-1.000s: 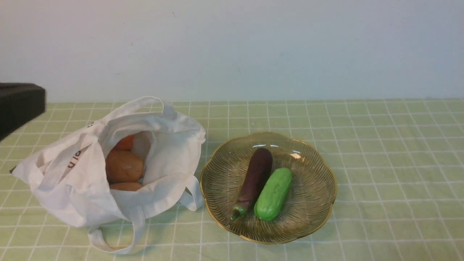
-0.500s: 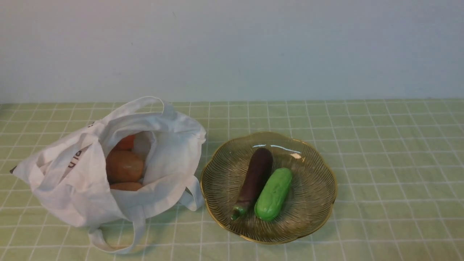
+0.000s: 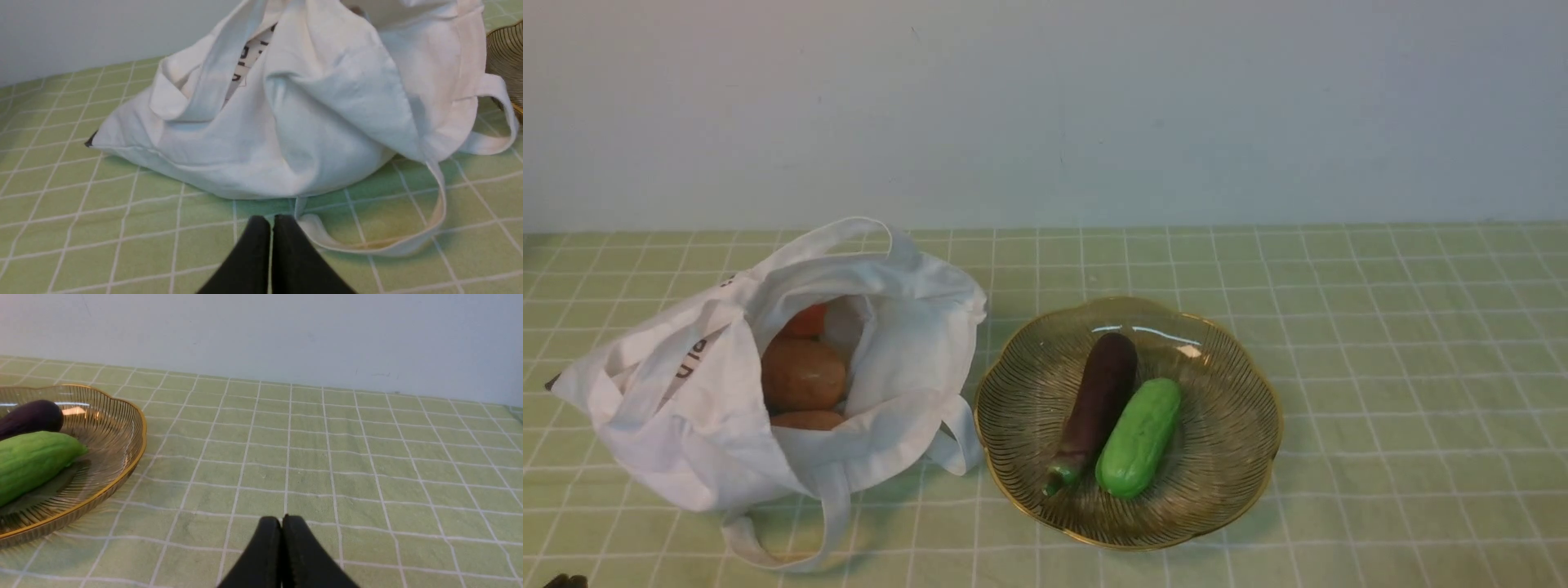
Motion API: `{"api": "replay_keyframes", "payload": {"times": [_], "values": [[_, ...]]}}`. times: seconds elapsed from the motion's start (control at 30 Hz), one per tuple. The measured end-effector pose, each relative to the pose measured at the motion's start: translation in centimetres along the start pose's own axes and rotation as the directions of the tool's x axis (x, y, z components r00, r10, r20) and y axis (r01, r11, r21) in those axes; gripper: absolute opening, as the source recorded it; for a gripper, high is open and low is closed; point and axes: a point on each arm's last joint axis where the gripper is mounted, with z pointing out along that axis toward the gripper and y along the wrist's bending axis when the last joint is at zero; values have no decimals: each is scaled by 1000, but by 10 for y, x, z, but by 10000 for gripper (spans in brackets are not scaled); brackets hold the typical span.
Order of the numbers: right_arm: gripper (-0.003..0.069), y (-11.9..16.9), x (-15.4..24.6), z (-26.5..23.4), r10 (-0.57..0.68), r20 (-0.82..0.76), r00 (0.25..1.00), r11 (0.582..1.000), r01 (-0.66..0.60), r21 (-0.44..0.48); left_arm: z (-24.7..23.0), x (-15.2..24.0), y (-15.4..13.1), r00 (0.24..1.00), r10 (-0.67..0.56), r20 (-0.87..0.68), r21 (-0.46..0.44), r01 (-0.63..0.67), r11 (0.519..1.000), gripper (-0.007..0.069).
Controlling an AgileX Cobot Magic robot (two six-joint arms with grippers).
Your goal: Take vegetables from bag on green coffee tablecloth place on plate.
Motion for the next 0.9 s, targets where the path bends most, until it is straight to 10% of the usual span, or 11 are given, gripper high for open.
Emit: {"api": "replay_keyframes", "payload": {"times": [0.9], "values": [[-15, 0, 0, 0, 0, 0, 1000, 1000, 0, 0, 0, 2, -1, 999, -32, -16, 13, 32, 999, -5]]}}
